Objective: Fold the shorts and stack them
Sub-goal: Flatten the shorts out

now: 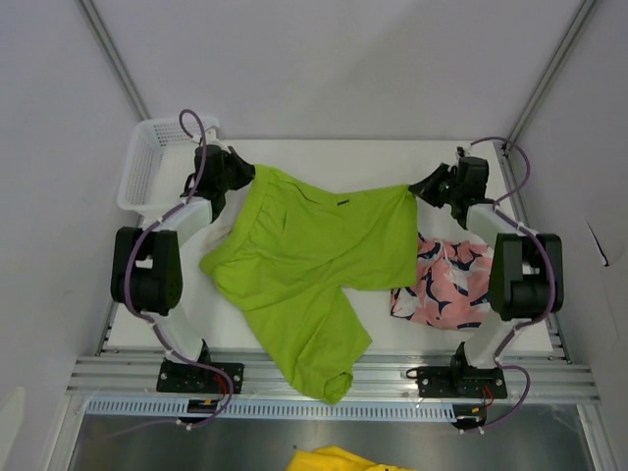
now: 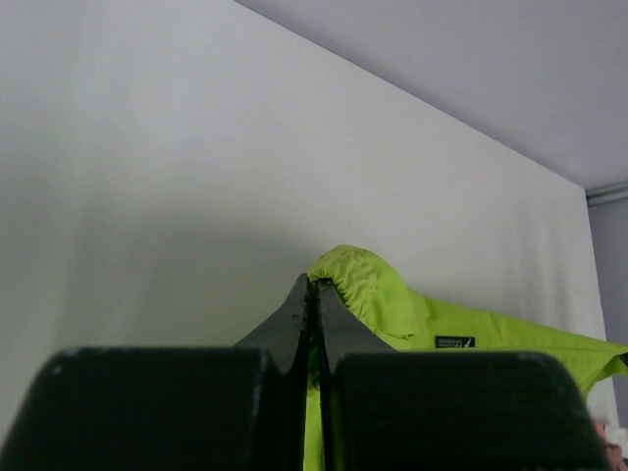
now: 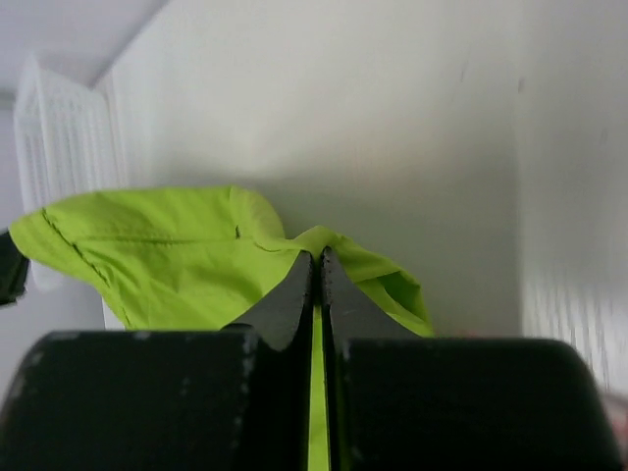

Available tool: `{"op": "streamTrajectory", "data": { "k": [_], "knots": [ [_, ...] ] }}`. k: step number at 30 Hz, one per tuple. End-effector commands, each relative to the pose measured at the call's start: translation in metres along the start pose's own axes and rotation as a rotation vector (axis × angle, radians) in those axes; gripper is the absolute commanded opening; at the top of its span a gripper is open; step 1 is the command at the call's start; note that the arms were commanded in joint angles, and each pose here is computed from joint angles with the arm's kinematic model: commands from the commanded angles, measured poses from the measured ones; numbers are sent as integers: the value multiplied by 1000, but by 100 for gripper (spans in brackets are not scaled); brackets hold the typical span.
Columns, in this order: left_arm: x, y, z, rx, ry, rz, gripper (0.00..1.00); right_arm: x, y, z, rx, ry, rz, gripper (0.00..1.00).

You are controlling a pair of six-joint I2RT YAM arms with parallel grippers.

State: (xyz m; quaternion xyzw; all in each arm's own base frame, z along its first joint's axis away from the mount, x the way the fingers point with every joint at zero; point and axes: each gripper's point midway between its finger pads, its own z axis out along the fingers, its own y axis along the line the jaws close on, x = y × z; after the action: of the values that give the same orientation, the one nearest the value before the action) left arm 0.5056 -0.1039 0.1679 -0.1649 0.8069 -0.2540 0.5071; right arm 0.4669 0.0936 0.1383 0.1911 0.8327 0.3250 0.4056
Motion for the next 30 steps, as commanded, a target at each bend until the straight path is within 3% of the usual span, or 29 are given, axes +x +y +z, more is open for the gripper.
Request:
{"op": "streamTrajectory", "data": {
  "k": [1, 4, 5, 6, 8, 9, 10, 12, 14, 18, 22, 25, 30],
  "knots": [
    [-53, -7, 22, 59, -97, -63, 0, -64, 12, 26, -56, -145, -11, 0],
    [-55, 5, 41, 61, -61, -109, 4, -87, 6, 59, -43, -154, 11, 0],
    [-54, 9, 44, 55, -49, -122, 16, -98, 8, 73, -47, -151, 18, 2],
    [-53, 15, 46, 38, -36, -134, 45, -103, 11, 78, -50, -150, 17, 20],
    [-62, 16, 45, 19, -48, -149, 76, -105, 5, 87, 20, -130, 28, 66],
    [-60, 20, 42, -17, -28, -152, 99, -120, 9, 88, 58, -149, -1, 89],
    [-67, 16, 37, -21, -38, -139, 99, -125, 4, 88, 109, -161, -12, 91],
    [-71, 14, 27, -35, -41, -116, 99, -114, -3, 82, 139, -128, -23, 91],
    [-90, 0, 6, -21, -92, -88, 99, -121, 14, 62, 98, -174, -47, 91],
    [-73, -16, -23, 1, -48, -47, 99, -93, 24, 33, 59, -131, -76, 81],
    [-57, -28, -52, -56, -9, 53, 99, -32, 56, 17, 16, -4, -164, 67],
    [-36, -27, -77, -58, 38, 45, 99, 16, 73, -7, 24, 75, -245, 60],
    [-6, -22, -120, -46, 77, 23, 99, 98, 75, -57, 70, 182, -304, 56]
  ]
}}
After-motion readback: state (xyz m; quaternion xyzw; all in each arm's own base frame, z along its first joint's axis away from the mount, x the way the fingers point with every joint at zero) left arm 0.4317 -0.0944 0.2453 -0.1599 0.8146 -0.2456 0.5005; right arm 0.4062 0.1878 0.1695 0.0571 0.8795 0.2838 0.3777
